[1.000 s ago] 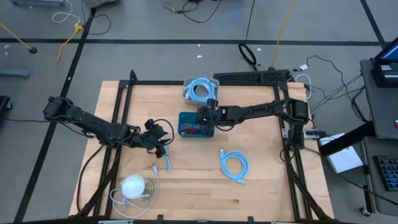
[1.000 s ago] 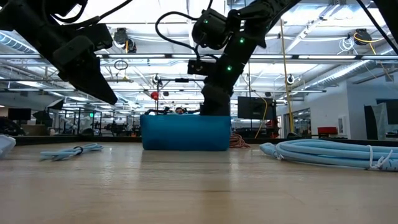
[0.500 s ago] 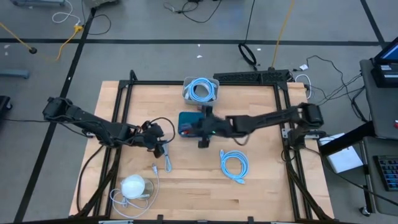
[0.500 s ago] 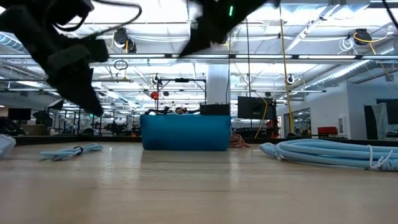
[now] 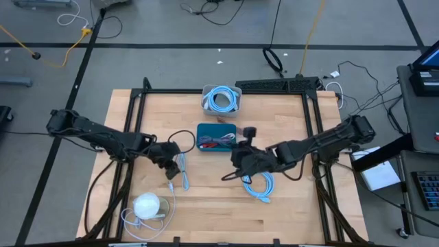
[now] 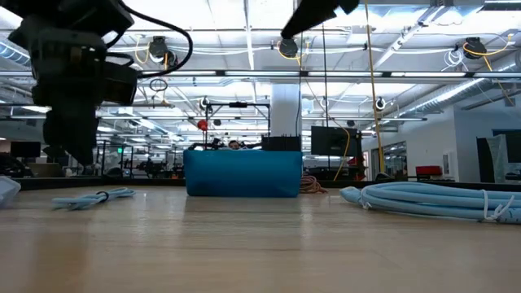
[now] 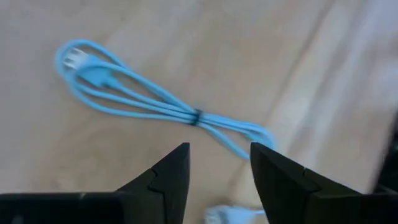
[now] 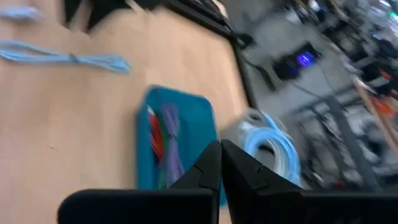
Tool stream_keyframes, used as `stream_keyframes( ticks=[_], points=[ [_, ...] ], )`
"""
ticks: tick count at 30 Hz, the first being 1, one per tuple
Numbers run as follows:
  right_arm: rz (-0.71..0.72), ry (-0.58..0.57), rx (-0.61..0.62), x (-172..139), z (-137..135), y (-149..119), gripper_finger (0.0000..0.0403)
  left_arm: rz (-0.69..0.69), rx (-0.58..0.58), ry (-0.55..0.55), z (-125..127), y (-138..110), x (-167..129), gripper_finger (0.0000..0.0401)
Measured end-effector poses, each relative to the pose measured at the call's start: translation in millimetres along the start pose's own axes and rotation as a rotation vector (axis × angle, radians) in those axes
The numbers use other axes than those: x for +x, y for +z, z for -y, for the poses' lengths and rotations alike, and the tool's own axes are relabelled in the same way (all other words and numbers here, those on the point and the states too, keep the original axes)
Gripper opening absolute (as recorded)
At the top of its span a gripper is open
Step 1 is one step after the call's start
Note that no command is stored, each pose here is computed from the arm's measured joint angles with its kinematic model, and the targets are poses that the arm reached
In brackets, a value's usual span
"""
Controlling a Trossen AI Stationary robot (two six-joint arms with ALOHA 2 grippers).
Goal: Pick & Place USB Port
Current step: Put the blue charger cable into the blue bin
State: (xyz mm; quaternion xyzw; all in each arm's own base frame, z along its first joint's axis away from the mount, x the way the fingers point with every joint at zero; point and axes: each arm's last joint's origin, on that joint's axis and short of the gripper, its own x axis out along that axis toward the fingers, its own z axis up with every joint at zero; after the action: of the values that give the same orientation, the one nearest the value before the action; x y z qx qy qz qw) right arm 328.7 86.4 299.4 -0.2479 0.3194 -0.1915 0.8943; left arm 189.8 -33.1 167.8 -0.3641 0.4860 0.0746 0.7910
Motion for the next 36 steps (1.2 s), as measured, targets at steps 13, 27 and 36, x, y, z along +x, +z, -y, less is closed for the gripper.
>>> stream_keyframes(
  ticks=[13,27,36],
  points=[
    [-0.063,-0.029,0.034,16.0,-19.4,-36.1,0.0056,-0.306,-0.218,0.235,-11.2,30.8,25.3,0.0272],
    [-0.053,-0.008,0.034,18.1,-38.7,-59.6,0.0064,-0.327,-0.071,0.249,20.0,67.6,59.0,0.0232],
    [-0.038,-0.051,0.027,14.4,-40.5,-57.9,0.0064,-0.324,0.013,0.305,27.0,69.5,47.3,0.0256]
  ],
)
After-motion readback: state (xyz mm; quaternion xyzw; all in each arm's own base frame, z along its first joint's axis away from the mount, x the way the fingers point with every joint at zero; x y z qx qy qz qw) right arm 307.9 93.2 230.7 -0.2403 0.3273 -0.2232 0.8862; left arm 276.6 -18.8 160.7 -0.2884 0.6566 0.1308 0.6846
